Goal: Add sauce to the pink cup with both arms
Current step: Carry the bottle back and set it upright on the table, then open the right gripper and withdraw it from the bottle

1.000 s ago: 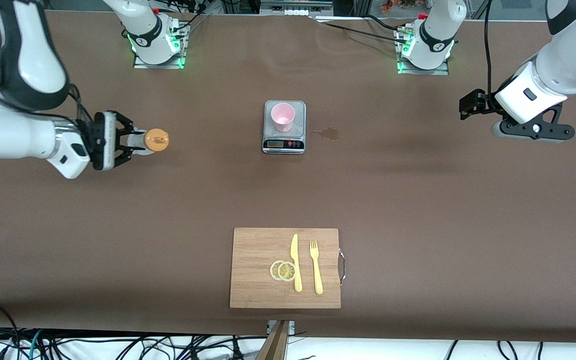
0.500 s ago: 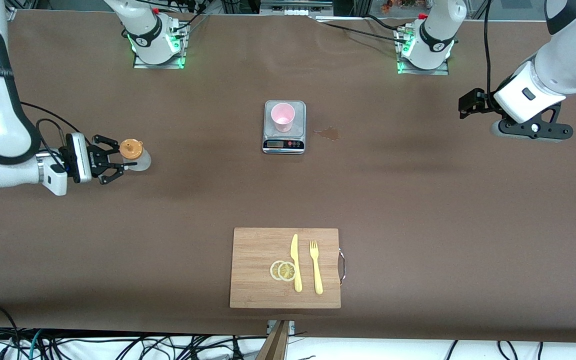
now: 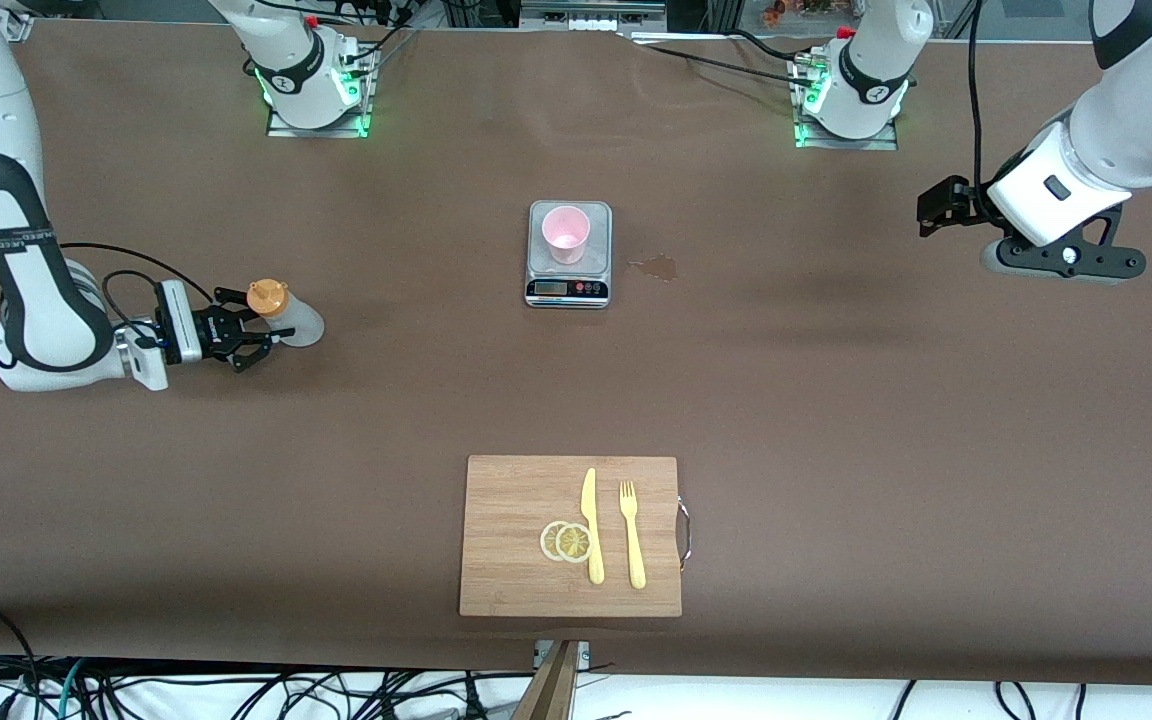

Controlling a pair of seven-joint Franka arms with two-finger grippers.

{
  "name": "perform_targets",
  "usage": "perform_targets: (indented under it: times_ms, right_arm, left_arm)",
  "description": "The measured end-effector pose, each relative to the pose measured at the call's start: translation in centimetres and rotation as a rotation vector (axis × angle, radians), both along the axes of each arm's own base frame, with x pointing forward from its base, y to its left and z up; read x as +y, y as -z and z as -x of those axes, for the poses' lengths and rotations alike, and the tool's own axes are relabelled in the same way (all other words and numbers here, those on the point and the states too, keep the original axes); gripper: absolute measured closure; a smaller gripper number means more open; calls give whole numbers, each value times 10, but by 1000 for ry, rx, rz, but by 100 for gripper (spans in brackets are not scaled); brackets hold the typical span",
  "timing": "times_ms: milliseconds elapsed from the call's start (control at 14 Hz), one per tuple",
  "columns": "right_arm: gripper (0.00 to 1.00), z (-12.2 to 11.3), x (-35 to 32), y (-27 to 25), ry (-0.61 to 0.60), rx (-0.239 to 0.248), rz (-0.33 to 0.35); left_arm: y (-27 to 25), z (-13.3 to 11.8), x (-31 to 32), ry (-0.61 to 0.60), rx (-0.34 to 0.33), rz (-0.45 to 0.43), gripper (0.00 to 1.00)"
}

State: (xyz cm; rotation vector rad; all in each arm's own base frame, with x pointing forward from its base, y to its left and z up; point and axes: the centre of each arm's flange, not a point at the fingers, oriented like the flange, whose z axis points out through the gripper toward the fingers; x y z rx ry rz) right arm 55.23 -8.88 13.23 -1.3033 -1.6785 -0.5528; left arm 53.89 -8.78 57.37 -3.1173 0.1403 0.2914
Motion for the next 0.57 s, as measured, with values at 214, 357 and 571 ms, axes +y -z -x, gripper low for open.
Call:
perform_targets:
  times_ms: [214, 357, 571]
  right_arm:
    - [52, 4, -4, 12, 0, -5, -22]
    - [33, 5, -7, 12, 2, -10, -25]
    - [1, 4, -17, 11, 13, -18, -17]
  left_arm:
    - [0, 0, 1, -1, 2, 0, 0]
    - [0, 0, 1, -2, 5, -1, 0]
    - [1, 1, 1, -2, 10, -2, 0]
